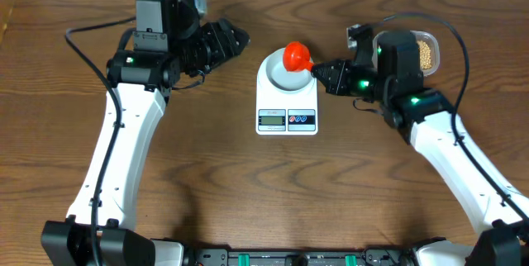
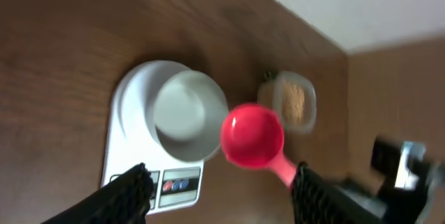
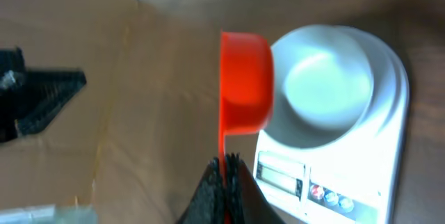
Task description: Scoop item into bowl and weigh 50g on scale
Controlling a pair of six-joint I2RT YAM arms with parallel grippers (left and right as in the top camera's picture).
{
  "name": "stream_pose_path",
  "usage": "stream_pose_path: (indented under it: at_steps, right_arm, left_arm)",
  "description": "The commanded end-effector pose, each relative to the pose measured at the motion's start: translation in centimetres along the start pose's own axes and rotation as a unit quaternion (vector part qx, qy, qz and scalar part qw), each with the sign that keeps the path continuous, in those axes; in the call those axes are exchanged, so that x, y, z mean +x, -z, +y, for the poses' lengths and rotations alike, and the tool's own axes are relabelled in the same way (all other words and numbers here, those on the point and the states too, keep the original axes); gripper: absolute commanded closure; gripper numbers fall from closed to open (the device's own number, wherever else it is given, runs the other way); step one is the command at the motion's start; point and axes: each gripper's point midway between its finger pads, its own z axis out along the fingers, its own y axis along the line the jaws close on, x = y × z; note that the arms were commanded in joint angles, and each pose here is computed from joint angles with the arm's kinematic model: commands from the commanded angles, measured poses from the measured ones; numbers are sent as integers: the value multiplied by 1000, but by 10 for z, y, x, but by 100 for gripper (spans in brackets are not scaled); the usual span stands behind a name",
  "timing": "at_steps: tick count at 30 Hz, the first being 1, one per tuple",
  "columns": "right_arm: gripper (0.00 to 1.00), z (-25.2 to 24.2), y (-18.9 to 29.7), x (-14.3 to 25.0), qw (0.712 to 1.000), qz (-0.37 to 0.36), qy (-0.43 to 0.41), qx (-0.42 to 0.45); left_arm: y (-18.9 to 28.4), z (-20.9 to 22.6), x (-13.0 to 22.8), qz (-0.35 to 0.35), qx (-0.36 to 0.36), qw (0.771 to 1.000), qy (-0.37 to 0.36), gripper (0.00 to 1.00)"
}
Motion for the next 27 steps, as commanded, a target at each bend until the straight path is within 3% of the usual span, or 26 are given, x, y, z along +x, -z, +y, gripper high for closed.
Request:
stream_pose_path:
  at_steps: [1,5,11,18,27]
  right_arm:
    - [99,27,17,-25,996,-19,83,-13]
    - [99,39,29,-33,994,-11,110,-7]
    - [99,36,56,-52,993,-21,111,18]
    - [99,20,105,-68,991,-57,107,55]
    - [99,-14,148,-54,984,-55,91,146]
  left_arm:
    - [7,-19,9,17,51,994,-91,33]
    - [8,-25,13,25,71,992,-105,28]
    - [9,-28,24,45,85,988,-118,10]
    - [9,-15,37,69,60,986,-142,10]
    - [2,10,50,87,-30,985,-149,10]
